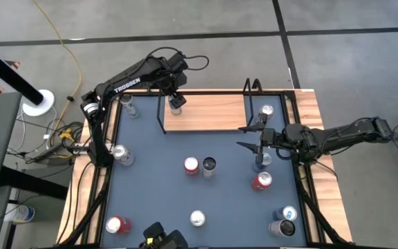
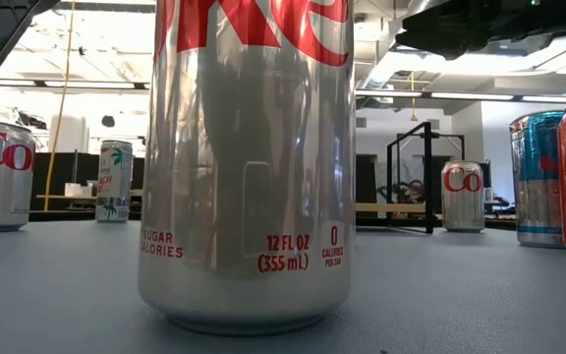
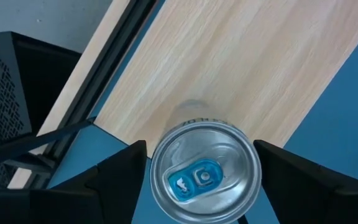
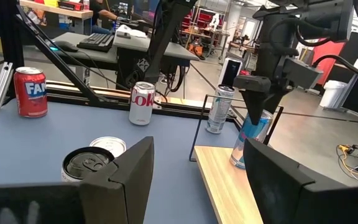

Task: Place canned beverage on shelf
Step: Put the top left blue soda can onto the shelf

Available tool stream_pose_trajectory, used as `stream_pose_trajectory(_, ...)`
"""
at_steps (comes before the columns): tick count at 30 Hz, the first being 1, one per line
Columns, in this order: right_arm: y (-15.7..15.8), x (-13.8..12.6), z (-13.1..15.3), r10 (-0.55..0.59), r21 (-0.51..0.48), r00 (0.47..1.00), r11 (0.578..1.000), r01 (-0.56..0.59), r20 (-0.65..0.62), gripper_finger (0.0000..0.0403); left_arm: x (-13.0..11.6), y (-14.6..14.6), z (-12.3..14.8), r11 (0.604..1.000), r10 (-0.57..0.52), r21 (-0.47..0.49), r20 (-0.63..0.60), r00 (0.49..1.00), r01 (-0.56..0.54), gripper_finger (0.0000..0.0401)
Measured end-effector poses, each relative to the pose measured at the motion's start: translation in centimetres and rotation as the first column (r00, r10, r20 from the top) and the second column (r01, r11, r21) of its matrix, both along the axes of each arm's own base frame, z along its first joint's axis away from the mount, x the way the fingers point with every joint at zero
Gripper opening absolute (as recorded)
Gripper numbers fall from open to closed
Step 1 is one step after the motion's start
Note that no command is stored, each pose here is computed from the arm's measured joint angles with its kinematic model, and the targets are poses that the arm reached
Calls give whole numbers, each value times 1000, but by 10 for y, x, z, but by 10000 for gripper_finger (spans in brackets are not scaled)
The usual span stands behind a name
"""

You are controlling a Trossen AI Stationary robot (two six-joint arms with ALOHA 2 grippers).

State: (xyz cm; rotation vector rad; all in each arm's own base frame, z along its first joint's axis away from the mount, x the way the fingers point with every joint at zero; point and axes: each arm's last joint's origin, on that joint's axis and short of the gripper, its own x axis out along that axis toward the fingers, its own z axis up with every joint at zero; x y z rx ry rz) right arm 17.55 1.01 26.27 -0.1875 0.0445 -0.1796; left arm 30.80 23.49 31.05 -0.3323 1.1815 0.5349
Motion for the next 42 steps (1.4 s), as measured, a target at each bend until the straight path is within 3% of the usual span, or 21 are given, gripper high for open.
stream_pose_trajectory(6,0,0,0,0,0,1000,1000,0,0,240,0,0,0,1000,-15,3,-4,1000,15,226)
stream_pose_trajectory(11,0,0,0,0,-1,1000,1000,0,0,240,0,0,0,984,-172,45,-41,984,173,226)
stream_pose_trajectory(18,0,0,0,0,-1,1000,1000,0,0,240,0,0,0,878,-450,110,-139,882,465,240)
stream_pose_trajectory(23,0,0,0,0,-1,1000,1000,0,0,240,-3,4,0,812,-552,118,-160,818,571,238)
stream_pose_trajectory(30,0,0,0,0,-8,1000,1000,0,-1,240,-19,19,4,796,-587,96,-120,800,598,232)
stream_pose_trajectory(42,-4,0,0,-23,-8,1000,1000,23,1,240,-37,43,13,767,-618,154,-83,782,623,233)
